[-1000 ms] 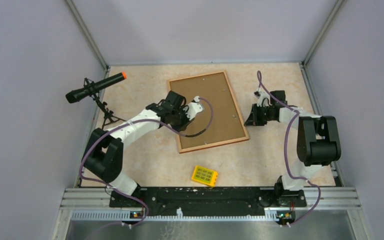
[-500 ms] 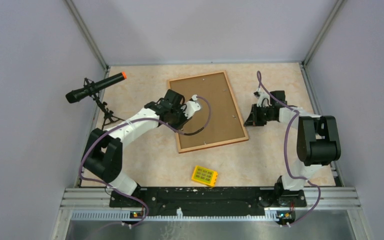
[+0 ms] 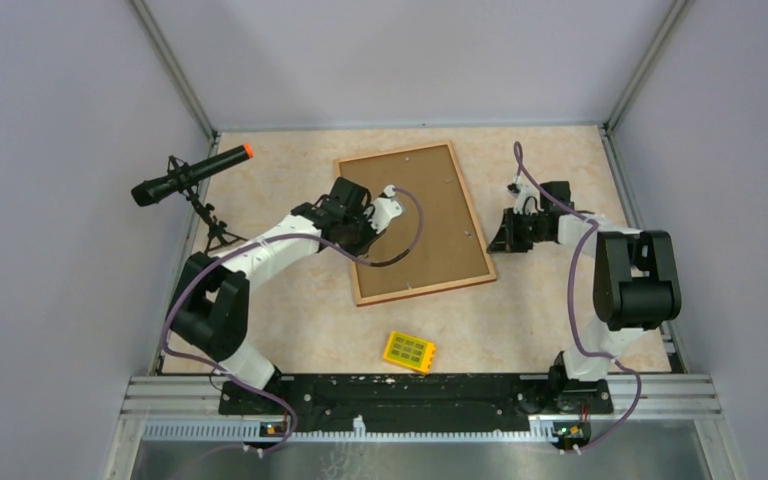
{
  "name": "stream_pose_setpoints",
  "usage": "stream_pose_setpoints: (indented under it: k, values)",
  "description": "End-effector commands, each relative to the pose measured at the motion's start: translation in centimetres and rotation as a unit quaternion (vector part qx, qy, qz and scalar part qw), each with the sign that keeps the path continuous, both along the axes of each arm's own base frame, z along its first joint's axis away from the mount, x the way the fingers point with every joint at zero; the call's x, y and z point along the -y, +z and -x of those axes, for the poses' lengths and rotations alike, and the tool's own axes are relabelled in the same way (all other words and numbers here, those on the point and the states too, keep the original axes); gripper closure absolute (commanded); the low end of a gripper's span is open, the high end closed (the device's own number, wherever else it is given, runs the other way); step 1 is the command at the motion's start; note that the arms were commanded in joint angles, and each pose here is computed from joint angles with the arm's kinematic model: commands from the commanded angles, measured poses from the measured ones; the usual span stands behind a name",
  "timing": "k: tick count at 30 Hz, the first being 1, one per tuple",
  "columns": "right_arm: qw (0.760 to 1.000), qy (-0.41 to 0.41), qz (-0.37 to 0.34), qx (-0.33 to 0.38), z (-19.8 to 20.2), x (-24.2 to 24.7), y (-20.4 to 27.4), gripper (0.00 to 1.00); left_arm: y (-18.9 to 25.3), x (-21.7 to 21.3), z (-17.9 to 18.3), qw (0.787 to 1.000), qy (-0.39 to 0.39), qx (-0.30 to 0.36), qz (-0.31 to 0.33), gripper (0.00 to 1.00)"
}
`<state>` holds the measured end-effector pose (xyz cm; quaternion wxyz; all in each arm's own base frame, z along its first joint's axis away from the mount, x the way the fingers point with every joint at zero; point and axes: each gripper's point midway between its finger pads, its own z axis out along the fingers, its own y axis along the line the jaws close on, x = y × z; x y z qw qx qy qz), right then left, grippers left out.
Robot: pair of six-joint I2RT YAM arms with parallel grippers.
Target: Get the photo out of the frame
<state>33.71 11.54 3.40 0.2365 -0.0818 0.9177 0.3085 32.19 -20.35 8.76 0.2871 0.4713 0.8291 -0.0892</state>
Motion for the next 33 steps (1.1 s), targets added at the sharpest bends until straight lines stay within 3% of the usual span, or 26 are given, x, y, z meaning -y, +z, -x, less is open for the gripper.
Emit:
stream_pose_setpoints:
  k: [1, 10, 17, 18, 21, 25, 28, 33]
  values:
    - [0.998, 0.014, 0.009, -0.057, 2.3, -0.3, -2.2, 1.00, 1.1, 1.2, -2.3, 0.999, 0.008, 0.041, 0.028, 1.00]
    - [0.998, 0.017, 0.005, -0.059, 2.5, -0.5, -2.2, 1.00, 0.5, 0.9, -3.9, 0.998, 0.030, 0.057, 0.011, 1.00]
    - [0.997, 0.029, -0.002, -0.072, 3.4, -0.7, -2.1, 1.00, 3.2, 0.5, -5.2, 0.995, 0.054, 0.075, 0.036, 1.00]
    - [0.997, 0.037, 0.001, -0.073, 3.7, -0.7, -2.1, 0.97, 3.7, 0.4, -5.3, 0.995, 0.056, 0.077, 0.041, 1.00]
    - [0.995, 0.055, -0.003, -0.081, 4.9, -0.8, -1.8, 0.73, 5.1, 0.2, -5.6, 0.993, 0.060, 0.087, 0.051, 1.00]
    - [0.993, 0.090, -0.035, -0.061, 6.6, -2.4, 0.1, 0.51, 6.4, -0.2, -5.8, 0.991, 0.068, 0.097, 0.061, 1.00]
    - [0.990, 0.128, -0.054, -0.031, 7.6, -4.2, 2.0, 0.43, 7.0, -0.4, -5.9, 0.990, 0.073, 0.099, 0.069, 1.00]
    - [0.986, 0.155, -0.061, 0.019, 6.0, -5.3, 5.4, 0.40, 7.2, -0.3, -5.7, 0.990, 0.074, 0.088, 0.082, 1.00]
